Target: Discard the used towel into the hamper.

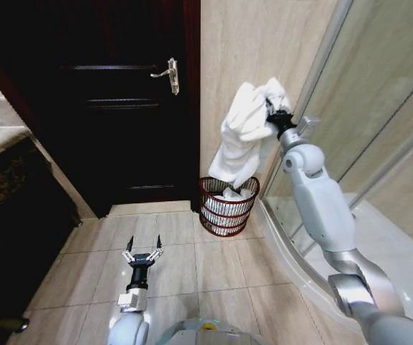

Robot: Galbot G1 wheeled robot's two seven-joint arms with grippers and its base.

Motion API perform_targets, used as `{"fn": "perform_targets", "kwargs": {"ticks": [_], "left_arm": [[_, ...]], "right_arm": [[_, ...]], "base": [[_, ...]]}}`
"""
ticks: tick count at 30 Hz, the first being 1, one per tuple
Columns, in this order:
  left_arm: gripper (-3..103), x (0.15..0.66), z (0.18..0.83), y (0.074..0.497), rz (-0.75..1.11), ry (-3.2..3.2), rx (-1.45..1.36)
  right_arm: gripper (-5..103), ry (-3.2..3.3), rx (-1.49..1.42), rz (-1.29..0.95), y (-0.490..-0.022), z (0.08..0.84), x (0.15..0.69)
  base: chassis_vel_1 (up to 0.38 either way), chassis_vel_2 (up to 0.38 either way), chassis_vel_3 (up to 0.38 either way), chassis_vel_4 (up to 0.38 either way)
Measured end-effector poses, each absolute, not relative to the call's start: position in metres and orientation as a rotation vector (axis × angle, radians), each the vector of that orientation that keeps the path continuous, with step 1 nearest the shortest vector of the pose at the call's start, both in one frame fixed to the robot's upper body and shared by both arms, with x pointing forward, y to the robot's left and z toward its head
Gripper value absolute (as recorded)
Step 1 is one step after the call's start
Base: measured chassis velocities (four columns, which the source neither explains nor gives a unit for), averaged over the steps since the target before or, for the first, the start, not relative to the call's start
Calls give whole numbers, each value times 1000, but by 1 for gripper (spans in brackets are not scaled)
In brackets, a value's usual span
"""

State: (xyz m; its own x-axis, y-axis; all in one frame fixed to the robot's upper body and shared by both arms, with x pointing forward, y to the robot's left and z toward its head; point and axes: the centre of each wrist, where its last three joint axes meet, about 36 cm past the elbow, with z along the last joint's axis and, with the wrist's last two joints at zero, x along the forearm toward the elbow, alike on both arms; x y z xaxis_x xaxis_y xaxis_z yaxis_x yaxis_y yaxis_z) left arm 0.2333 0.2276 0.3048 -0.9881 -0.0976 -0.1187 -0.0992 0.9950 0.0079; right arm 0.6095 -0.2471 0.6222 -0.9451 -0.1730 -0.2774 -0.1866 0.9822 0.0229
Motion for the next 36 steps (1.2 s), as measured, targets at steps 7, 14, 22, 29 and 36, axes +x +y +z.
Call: {"fn": "perform_targets", "kwargs": {"ticks": [7,14,22,29,36], "left_arm": [[100,234,308,228,19,3000,-139],[100,229,308,230,19,2989,-142],[100,228,310,234,14,2974,-151],[100,229,312,236,17,2969,-144],[100,232,315,235,15,2962,-126]], "right_arm": [[17,2972,-305,82,-229,534,615],[17,3013,-273,150,-218,468,626],[17,3084,-214,216,-205,406,627],[17,3246,-205,206,-196,377,602],[17,3385,-156,356,-184,391,587]], "base": [[0,0,0,0],[0,0,0,0],[0,0,0,0],[0,0,0,0],[0,0,0,0]]}}
